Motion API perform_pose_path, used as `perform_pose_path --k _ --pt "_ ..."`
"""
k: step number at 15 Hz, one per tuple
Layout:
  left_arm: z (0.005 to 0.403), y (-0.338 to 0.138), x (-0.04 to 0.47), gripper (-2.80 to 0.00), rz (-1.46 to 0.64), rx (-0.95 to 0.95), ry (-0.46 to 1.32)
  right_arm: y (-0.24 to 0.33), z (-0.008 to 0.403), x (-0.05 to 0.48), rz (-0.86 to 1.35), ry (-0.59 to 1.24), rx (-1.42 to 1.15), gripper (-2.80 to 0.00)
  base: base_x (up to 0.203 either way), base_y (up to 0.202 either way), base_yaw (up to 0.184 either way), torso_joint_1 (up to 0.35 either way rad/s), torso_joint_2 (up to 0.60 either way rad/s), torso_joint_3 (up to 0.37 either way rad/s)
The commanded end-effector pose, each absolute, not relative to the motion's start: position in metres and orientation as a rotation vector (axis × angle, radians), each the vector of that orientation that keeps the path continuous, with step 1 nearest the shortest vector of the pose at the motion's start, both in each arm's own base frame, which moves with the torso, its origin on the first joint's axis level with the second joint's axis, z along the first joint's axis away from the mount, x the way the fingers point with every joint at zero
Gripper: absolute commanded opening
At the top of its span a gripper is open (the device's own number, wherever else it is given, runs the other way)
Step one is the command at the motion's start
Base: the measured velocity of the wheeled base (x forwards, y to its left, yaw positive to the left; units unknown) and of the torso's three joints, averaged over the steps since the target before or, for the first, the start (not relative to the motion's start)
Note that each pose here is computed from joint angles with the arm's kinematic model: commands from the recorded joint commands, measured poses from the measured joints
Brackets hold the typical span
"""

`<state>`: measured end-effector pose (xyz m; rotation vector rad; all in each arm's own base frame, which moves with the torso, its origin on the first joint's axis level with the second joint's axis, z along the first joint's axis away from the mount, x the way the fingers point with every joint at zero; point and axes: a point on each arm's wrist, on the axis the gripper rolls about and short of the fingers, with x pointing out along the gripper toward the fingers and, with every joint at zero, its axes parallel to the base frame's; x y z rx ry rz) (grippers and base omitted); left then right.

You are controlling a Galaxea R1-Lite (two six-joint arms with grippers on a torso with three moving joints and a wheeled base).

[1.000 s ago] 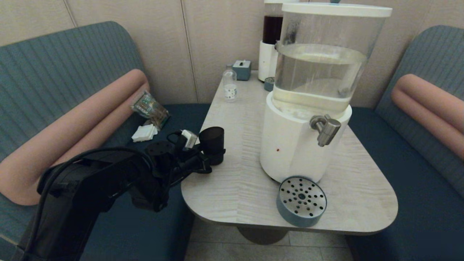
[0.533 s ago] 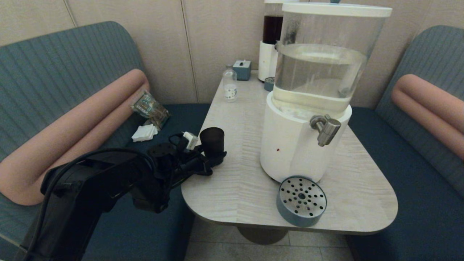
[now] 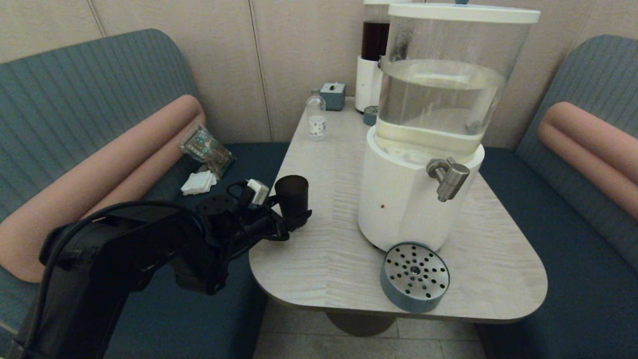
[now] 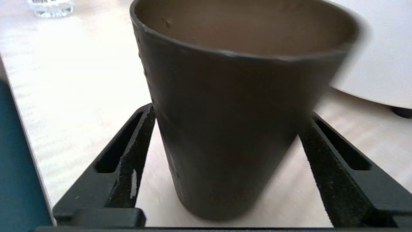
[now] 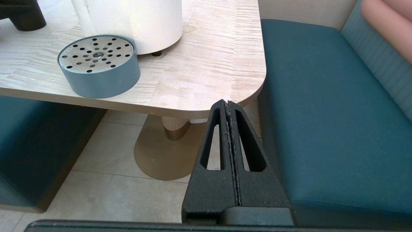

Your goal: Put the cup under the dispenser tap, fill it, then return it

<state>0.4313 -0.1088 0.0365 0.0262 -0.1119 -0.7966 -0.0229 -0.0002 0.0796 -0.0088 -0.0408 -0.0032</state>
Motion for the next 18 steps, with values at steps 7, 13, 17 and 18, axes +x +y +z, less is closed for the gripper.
perform_pose_path --k 7,13,17,18 --pt "0.064 -0.079 0.361 0.00 -0.766 0.011 -0.010 0.000 0.076 -0.022 -0.003 -0.026 -0.009 -2.80 0.000 0.000 0.000 0.000 0.00 0.000" --pt "0.121 -0.056 0.302 -2.80 -0.723 0.025 -0.079 0.000 0.076 -0.022 -0.003 -0.027 -0.009 -2.80 0.000 0.000 0.000 0.000 0.00 0.000" --pt "0.178 -0.044 0.245 -2.80 -0.580 0.006 -0.231 0.000 0.076 -0.022 -0.003 -0.028 -0.009 -2.80 0.000 0.000 0.000 0.000 0.00 0.000" --pt "0.190 -0.040 0.229 -2.80 -0.521 -0.013 -0.272 0.000 0.076 -0.022 -0.003 -0.028 -0.009 -2.80 0.000 0.000 0.000 0.000 0.00 0.000"
